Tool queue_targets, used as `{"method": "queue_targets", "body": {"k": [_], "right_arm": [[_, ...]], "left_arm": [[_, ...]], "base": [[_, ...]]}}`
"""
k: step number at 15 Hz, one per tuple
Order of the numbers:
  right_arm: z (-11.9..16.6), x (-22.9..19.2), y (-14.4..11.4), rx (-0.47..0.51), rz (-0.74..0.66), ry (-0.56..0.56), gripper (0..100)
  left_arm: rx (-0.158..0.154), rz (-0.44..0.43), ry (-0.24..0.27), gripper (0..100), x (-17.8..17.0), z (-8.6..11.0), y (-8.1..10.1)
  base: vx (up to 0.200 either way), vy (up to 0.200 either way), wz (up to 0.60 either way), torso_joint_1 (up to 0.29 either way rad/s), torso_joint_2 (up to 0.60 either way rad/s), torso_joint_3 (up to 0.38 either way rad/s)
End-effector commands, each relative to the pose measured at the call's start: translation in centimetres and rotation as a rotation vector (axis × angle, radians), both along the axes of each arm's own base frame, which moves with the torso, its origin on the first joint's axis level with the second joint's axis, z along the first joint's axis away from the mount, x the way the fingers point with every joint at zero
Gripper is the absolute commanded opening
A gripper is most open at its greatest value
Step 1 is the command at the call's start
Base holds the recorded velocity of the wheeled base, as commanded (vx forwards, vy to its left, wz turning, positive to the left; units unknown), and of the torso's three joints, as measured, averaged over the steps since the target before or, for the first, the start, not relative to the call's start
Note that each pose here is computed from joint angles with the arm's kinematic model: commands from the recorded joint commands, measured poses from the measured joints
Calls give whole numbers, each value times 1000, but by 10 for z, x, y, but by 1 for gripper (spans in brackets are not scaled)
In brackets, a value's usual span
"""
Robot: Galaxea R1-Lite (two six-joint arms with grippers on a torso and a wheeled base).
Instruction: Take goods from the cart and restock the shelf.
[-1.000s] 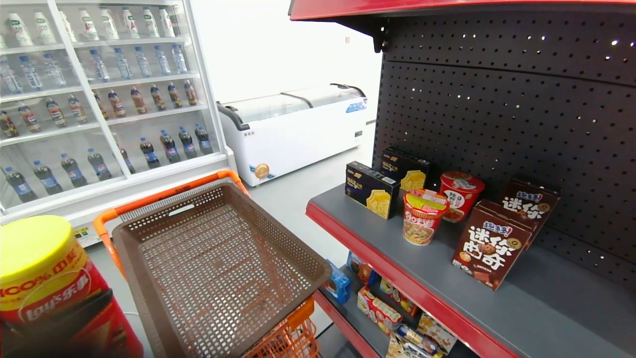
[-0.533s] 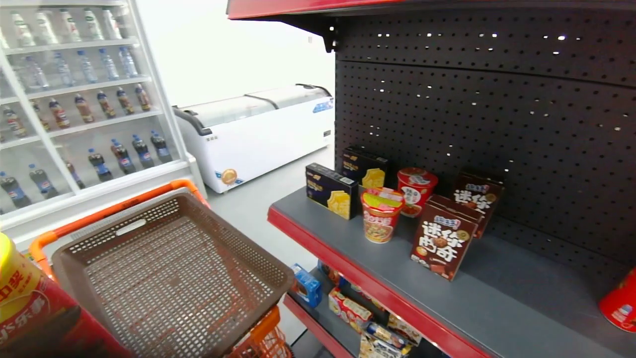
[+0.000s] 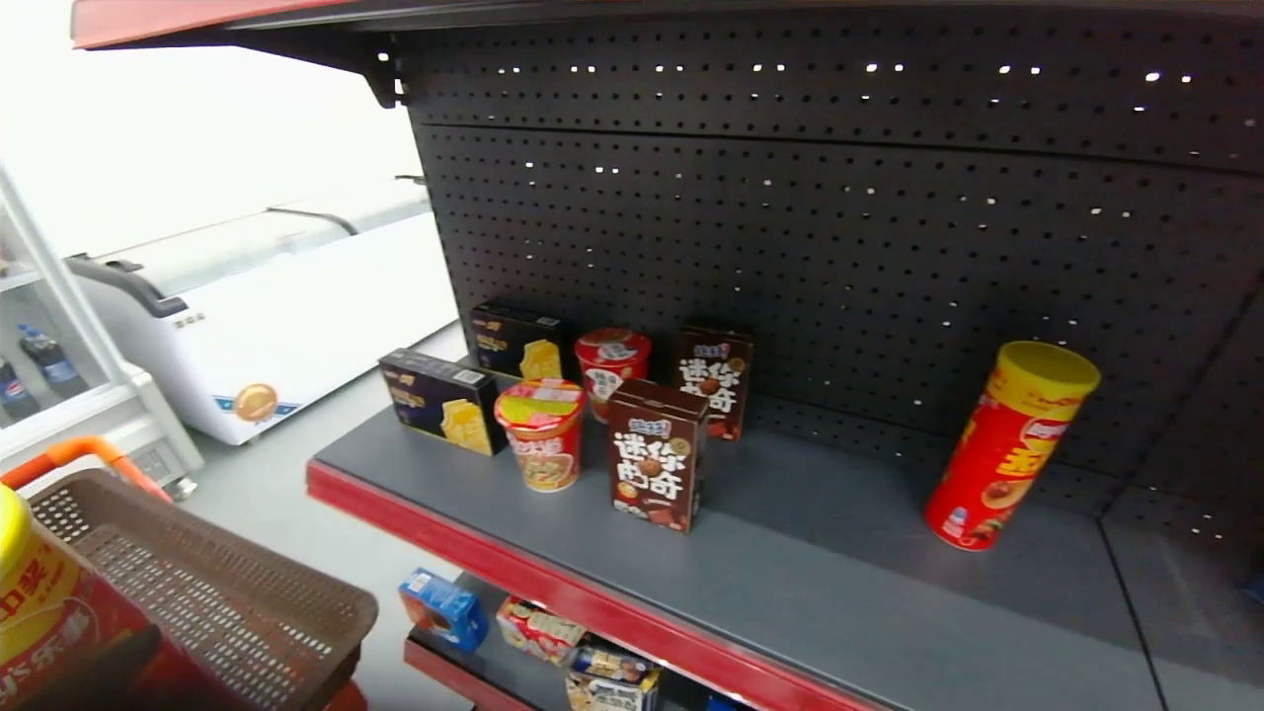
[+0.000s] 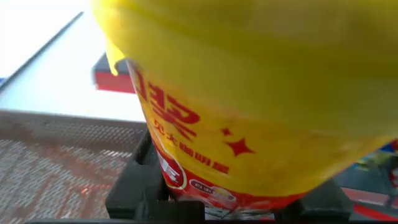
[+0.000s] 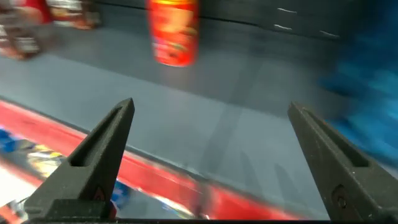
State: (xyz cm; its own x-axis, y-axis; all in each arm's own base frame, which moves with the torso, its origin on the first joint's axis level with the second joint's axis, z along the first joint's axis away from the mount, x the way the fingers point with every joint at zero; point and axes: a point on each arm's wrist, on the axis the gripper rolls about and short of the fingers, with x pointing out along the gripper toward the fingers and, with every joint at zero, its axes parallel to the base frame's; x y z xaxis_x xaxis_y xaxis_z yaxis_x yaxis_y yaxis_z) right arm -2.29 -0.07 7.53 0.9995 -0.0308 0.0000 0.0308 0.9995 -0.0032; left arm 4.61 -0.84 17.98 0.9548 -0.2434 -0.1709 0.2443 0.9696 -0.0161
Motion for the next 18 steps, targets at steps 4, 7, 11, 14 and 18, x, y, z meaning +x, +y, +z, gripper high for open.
{"method": "queue_targets", "body": {"k": [4,7,11,14,18], "right_arm": [[0,0,0,0,0,0,100],[0,0,0,0,0,0,100],[0,0,0,-3,5,2,100],[0,0,0,-3,5,2,100],[0,0,0,-3,5,2,100]], "left_arm": [[1,-4,11,0,1,-2,0],[1,-4,12,0,1,-3,0],[1,-4,9,0,0,-2,0],[0,-4,14,0,0,-3,0],[-13,-4,11,0,-5,-9,0]], "base": [[0,0,-600,2,1,2],[0,0,-600,4,1,5],[0,0,0,0,0,0],[0,0,0,0,0,0],[0,0,0,0,0,0]]}}
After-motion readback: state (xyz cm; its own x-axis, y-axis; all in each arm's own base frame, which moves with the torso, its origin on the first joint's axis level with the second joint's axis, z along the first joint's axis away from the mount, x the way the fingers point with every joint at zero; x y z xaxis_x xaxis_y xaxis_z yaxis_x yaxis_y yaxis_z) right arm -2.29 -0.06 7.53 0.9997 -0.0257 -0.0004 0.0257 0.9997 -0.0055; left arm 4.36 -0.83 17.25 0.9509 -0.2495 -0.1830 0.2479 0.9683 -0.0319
